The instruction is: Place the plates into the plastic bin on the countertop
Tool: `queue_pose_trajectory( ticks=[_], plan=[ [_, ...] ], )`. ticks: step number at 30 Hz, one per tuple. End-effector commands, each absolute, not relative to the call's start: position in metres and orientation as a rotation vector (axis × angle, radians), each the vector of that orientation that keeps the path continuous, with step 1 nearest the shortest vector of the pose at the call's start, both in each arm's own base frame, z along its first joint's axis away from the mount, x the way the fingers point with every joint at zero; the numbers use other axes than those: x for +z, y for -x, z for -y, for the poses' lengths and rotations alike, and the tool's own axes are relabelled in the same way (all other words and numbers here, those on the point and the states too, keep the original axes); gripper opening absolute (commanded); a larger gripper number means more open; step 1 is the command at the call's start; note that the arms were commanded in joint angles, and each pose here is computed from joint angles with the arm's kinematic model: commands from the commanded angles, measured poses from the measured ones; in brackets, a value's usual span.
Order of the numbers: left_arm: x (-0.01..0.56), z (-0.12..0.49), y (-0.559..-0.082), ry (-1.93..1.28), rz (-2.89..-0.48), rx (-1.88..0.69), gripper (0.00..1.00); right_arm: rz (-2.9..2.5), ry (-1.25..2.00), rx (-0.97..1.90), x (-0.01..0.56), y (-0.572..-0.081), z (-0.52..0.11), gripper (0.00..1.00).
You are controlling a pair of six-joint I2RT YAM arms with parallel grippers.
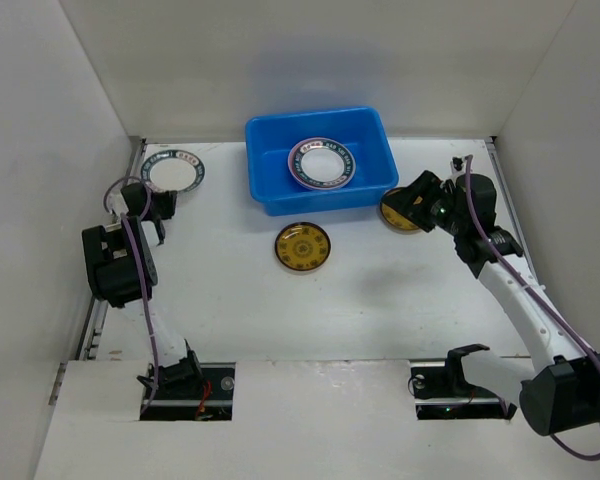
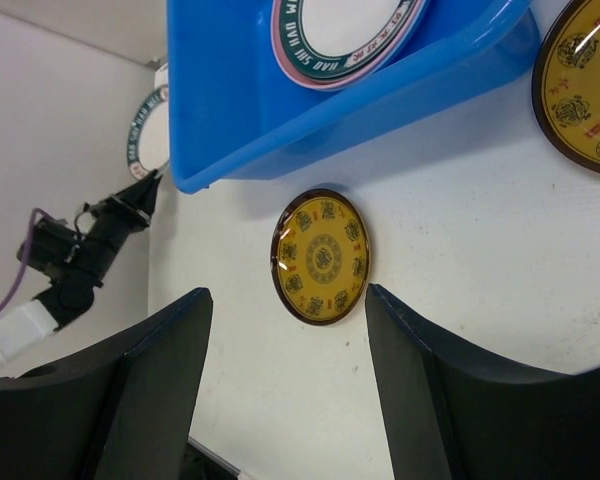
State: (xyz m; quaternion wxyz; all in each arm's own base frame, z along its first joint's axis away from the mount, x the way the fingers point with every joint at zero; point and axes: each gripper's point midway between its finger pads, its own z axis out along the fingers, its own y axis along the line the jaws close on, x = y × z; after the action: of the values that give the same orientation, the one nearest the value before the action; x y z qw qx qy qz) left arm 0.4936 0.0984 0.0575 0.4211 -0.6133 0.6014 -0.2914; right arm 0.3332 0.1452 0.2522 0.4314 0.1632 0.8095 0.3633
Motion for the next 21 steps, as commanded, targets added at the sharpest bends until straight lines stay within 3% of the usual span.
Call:
queue_pose_trajectory(
  ticks=[1,11,15,21],
  plan=[
    [0.189,-0.077,-0.53,1.235,-1.428,-0.854,0.0,-1.949,-0.373,0.926,0.269,-0.331,-0.145,0.68],
    [0.314,0.042,-0.552,0.832,-1.622,-1.079,0.0,-1.94,-0.378,0.924,0.268,-0.31,-0.14,0.68],
    [0.32,0.114,-0.545,0.633,-1.792,-1.196,0.02,-1.937,-0.387,0.917,0.265,-0.302,-0.135,0.68],
    [0.284,0.197,-0.53,0.408,-2.011,-1.227,0.02,-1.936,-0.405,0.906,0.259,-0.292,-0.129,0.68]
  ],
)
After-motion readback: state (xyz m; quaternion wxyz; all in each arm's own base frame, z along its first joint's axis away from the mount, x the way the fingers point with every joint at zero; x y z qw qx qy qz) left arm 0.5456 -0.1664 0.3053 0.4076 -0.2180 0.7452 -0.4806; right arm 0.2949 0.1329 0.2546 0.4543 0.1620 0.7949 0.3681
